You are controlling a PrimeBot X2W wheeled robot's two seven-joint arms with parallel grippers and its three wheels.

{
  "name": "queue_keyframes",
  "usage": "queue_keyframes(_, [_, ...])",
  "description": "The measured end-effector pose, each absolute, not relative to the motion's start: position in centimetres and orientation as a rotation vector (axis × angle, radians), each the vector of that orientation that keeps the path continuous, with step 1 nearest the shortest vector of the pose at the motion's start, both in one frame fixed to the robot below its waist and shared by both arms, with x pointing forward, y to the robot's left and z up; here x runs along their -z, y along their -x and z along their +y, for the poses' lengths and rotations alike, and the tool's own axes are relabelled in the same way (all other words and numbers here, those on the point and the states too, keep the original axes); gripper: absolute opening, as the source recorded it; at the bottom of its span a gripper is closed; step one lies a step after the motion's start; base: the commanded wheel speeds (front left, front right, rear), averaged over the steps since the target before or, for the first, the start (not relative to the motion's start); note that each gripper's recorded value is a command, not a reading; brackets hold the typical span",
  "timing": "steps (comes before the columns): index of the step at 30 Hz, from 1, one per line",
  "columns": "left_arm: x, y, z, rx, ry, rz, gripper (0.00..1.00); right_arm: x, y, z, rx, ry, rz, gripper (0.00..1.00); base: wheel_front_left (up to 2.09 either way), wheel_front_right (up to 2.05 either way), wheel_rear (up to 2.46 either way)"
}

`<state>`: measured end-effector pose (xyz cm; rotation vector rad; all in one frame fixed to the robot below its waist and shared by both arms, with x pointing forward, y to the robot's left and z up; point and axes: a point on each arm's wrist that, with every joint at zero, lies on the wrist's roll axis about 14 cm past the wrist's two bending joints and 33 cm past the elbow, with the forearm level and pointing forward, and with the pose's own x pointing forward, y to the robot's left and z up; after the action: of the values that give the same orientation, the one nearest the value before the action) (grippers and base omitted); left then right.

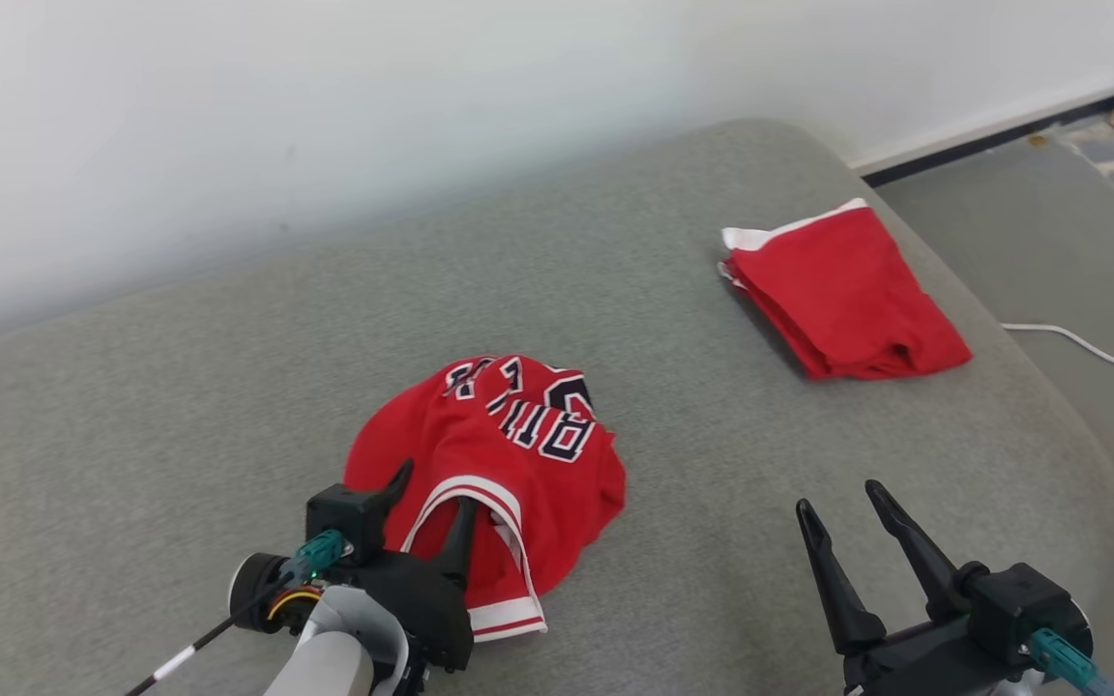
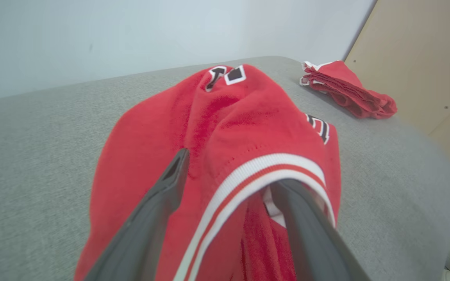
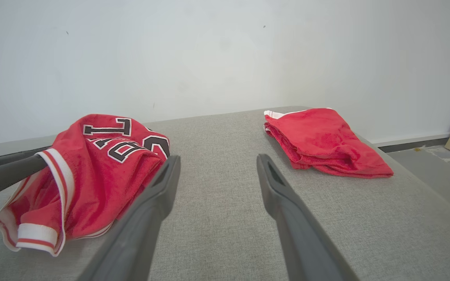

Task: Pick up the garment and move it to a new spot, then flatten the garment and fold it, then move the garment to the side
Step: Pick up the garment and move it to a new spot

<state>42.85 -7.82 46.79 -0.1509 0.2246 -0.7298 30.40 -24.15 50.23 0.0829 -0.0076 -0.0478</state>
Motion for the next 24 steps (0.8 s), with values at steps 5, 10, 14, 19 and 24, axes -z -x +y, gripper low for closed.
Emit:
queue_keyframes(5, [-48.3, -43.4, -5.5, 0.664, 0.186, 0.135, 1.00, -50.3, -30.9, -23.8, 0.026, -0.083, -0.011, 1.00, 0.00, 0.00, 0.00])
queue_keyframes(10, [-49.0, -43.4, -0.9, 0.523, 0.217, 0.073, 1.00, -50.6, -31.6, -23.3, 0.004, -0.088, -0.024, 1.00, 0.00, 0.00, 0.00])
queue_keyframes(14, [-50.4, -43.0, 2.1, 0.440, 0.231, 0.011, 1.00, -50.7, -32.0, -22.8, -0.012, -0.092, -0.028, 1.00, 0.00, 0.00, 0.00])
queue_keyframes(19, [-51.1, -41.2, 7.4, 0.304, 0.227, -0.045, 1.00, -50.8, -32.7, -21.8, -0.044, -0.101, -0.032, 1.00, 0.00, 0.00, 0.00])
queue_keyframes(24, [-52.2, -39.5, 11.9, 0.186, 0.198, -0.101, 1.00, -51.1, -33.4, -20.5, -0.080, -0.111, -0.044, 1.00, 0.00, 0.00, 0.00])
